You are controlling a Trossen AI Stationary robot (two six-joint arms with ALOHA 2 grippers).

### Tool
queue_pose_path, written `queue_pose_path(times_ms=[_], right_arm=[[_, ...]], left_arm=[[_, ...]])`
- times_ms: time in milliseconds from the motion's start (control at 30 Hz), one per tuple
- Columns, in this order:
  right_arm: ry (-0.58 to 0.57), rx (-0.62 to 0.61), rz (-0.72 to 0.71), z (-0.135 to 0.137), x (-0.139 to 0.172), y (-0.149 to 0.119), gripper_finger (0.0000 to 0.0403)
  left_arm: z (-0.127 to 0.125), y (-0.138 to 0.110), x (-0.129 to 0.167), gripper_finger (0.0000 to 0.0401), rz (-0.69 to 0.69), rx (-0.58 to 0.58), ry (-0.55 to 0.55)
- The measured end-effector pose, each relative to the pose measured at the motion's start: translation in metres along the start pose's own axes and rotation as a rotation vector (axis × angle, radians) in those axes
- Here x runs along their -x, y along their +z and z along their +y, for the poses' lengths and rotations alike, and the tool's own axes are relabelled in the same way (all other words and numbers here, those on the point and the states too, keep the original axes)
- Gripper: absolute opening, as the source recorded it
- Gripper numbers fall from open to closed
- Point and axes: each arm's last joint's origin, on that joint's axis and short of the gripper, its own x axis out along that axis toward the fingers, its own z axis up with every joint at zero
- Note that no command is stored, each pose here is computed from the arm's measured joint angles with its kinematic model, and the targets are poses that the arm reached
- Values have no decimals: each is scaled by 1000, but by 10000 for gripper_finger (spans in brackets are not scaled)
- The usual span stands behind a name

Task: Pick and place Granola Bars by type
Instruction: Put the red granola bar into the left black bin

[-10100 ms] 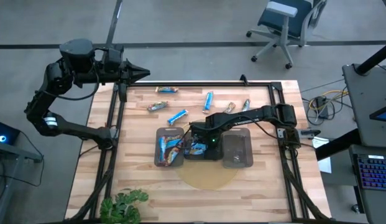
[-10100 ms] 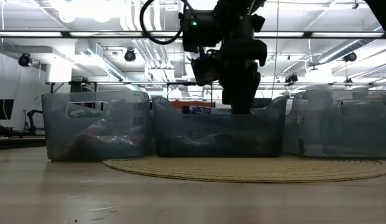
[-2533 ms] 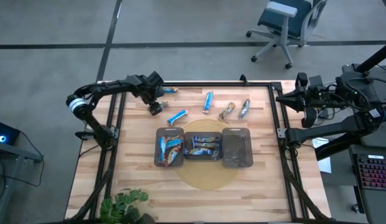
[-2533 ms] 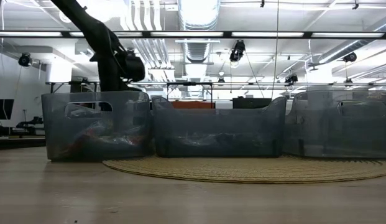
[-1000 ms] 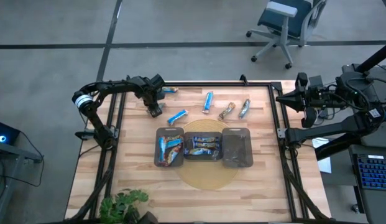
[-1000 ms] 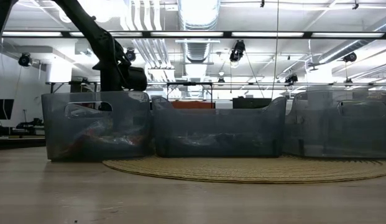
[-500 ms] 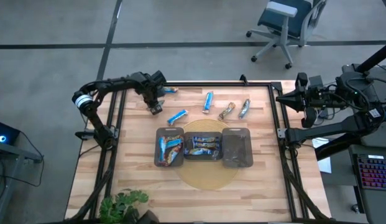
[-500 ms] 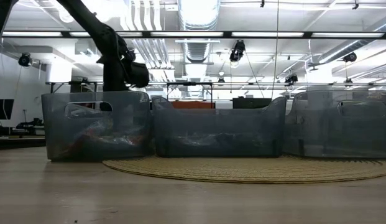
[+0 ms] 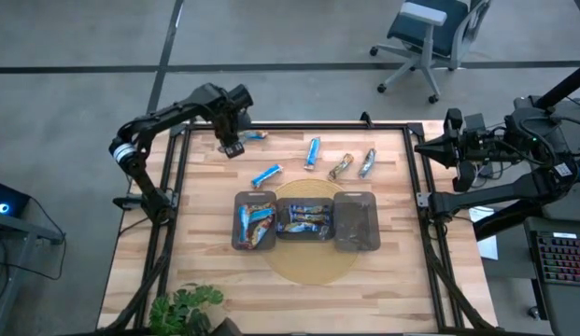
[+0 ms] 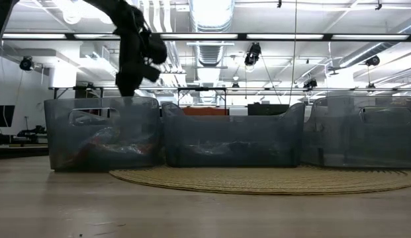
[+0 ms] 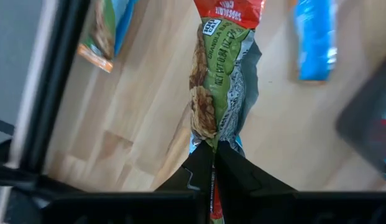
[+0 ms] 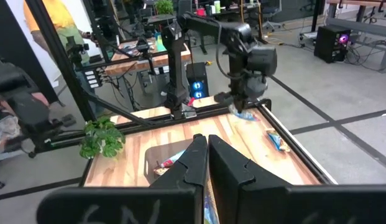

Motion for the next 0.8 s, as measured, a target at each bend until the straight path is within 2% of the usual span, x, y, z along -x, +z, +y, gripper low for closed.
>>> queue_pose_path(times_ms=[200,400,600,800], right_arm=[[0,10,0,0,0,0,8],[0,20,-1,0,0,0,8],[0,21,-1,0,0,0,8],[1,19,-2,0,0,0,8]], left_arm=[[-19,9,50,0,-82,-55,-20],[-51,12,90,0,-177,-129,-85],[-90,10,113,0,-222,-212,-111],[-124,3,122,0,-221,-256,-143]])
